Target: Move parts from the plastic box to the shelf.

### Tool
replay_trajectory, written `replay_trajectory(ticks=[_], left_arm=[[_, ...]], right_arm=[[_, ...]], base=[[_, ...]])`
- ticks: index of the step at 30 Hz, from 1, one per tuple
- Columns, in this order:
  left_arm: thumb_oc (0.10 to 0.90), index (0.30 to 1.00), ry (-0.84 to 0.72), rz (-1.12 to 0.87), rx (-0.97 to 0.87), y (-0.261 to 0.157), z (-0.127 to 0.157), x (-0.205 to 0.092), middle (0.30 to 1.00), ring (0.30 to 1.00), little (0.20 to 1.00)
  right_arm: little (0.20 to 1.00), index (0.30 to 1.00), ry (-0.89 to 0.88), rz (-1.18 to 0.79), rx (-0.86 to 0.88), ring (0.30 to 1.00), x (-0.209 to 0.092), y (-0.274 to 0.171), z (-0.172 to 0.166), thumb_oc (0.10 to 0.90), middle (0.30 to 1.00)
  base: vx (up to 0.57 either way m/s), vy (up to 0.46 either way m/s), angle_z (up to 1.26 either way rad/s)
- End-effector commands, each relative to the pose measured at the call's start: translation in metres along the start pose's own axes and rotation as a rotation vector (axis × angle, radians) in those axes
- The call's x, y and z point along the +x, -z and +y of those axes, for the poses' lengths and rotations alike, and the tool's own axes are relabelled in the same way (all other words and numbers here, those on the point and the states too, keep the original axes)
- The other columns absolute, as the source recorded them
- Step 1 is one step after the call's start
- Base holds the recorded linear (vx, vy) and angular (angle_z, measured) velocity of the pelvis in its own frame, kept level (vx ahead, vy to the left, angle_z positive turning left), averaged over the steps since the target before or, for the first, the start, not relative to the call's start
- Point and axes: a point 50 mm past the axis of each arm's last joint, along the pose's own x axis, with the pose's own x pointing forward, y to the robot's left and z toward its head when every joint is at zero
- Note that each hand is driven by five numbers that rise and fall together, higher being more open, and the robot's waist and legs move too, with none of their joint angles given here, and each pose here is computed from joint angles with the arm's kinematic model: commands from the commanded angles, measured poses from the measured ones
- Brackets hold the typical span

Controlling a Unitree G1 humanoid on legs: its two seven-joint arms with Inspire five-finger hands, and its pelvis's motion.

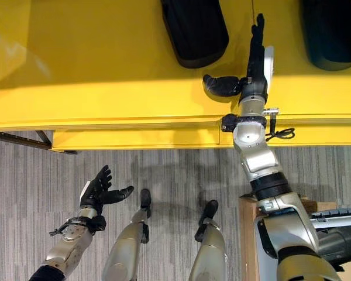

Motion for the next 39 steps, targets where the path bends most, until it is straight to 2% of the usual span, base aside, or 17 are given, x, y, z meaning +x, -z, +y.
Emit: replay_trajectory(ticks=[1,13,17,32,39], left_arm=[[0.9,1.0,0.028,-0.098,0.017,-0.017,0.01,-0.006,1.0,1.0,1.0],[0.9,1.0,0.056,-0.116,0.026,-0.021,0.009,-0.005,1.0,1.0,1.0],[0.9,1.0,0.06,-0.115,0.022,-0.021,0.008,-0.005,1.0,1.0,1.0],[0.9,1.0,0.06,-0.117,0.022,-0.022,0.01,-0.004,1.0,1.0,1.0],[0.9,1.0,0.064,-0.119,0.03,-0.023,0.011,-0.004,1.0,1.0,1.0]], right_arm=[[1.0,1.0,0.024,-0.252,0.012,1.0,0.029,-0.067,-0.02,0.9,1.0],[1.0,1.0,-0.035,-0.115,-0.249,1.0,0.047,-0.044,-0.038,0.9,1.0],[1.0,1.0,-0.046,-0.099,-0.258,1.0,0.048,-0.04,-0.039,0.9,1.0],[1.0,1.0,-0.244,-0.098,-0.36,1.0,0.033,-0.026,-0.006,0.9,1.0],[1.0,1.0,-0.319,-0.124,-0.349,1.0,0.023,-0.025,0.006,0.9,1.0]], base=[[0.0,0.0,0.0],[0.0,-0.009,0.01],[0.0,-0.005,0.02],[0.0,0.0,0.0],[0.0,-0.003,0.03]])
